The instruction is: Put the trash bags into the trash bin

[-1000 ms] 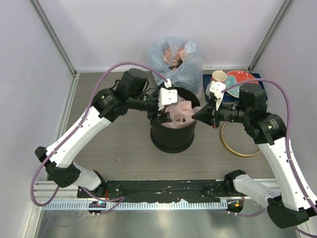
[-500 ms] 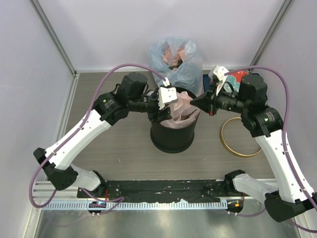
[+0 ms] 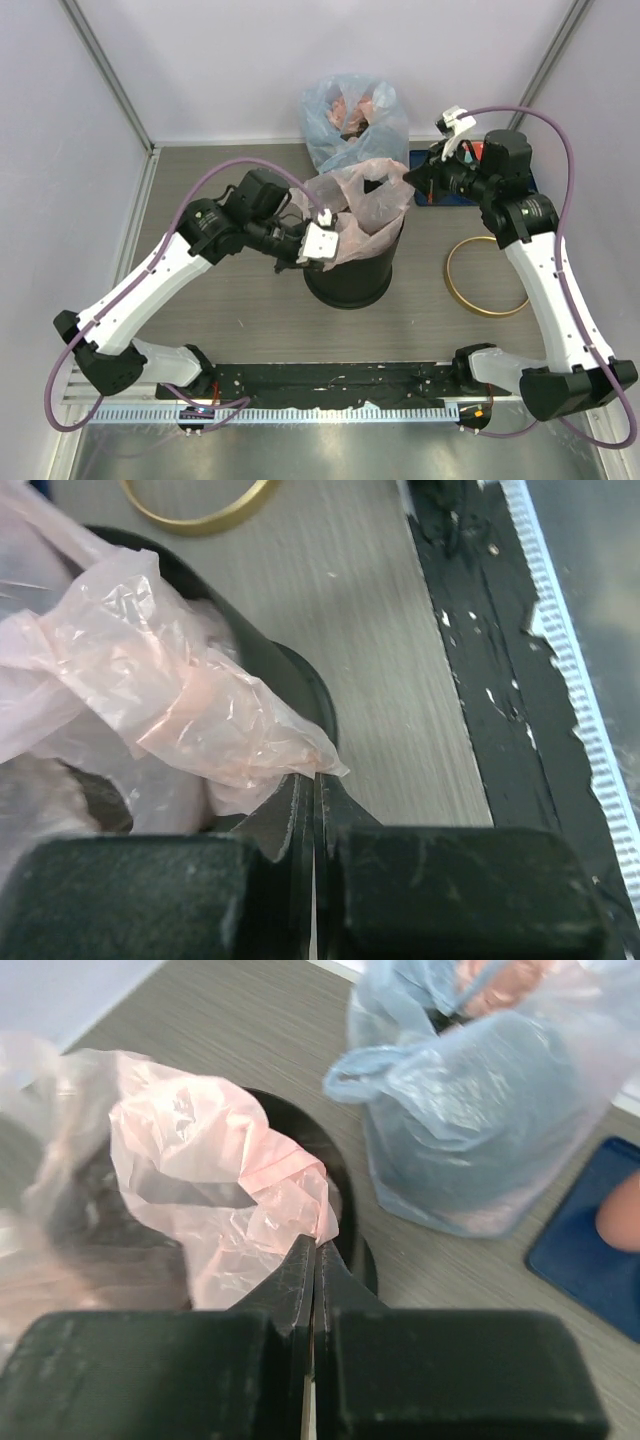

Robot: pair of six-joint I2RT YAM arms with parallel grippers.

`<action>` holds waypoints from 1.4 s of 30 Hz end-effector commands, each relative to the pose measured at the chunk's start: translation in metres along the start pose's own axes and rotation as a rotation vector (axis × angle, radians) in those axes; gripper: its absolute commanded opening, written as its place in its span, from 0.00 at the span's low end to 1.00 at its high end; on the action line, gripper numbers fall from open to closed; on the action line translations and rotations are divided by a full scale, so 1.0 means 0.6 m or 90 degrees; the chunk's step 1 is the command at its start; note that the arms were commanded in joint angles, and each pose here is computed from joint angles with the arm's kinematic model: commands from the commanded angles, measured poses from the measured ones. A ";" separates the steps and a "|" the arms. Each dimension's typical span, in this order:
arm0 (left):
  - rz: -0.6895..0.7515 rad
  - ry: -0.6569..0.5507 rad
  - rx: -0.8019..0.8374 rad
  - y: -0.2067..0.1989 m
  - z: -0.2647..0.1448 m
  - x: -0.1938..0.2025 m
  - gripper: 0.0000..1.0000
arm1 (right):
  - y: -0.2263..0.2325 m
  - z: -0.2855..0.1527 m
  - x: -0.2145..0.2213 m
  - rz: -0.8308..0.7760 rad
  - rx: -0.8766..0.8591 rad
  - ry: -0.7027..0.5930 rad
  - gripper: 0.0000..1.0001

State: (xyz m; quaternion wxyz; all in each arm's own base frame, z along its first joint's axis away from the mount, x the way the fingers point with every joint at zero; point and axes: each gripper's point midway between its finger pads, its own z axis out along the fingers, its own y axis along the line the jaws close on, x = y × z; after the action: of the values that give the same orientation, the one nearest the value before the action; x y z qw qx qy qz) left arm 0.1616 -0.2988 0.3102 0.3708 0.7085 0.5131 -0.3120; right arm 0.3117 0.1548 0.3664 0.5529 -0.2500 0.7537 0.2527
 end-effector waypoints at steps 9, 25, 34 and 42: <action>-0.008 0.093 0.031 -0.043 0.028 0.113 0.00 | -0.049 0.020 0.167 0.019 0.036 0.165 0.01; -0.093 0.050 -0.066 -0.026 -0.039 0.141 0.03 | 0.121 -0.015 0.239 0.192 -0.251 0.201 0.01; -0.183 0.065 -0.110 -0.038 -0.082 0.185 0.14 | 0.161 -0.038 0.261 0.193 -0.240 0.235 0.01; -0.347 -0.013 -0.216 -0.034 -0.129 0.197 0.35 | 0.107 -0.051 0.234 0.124 -0.125 0.212 0.13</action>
State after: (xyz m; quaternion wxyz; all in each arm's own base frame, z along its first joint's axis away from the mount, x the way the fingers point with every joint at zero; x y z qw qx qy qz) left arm 0.1891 -0.1676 0.2274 0.3651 0.5351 0.7102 -0.2757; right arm 0.1937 0.1854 0.2248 0.3115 -0.2652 0.8260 0.3877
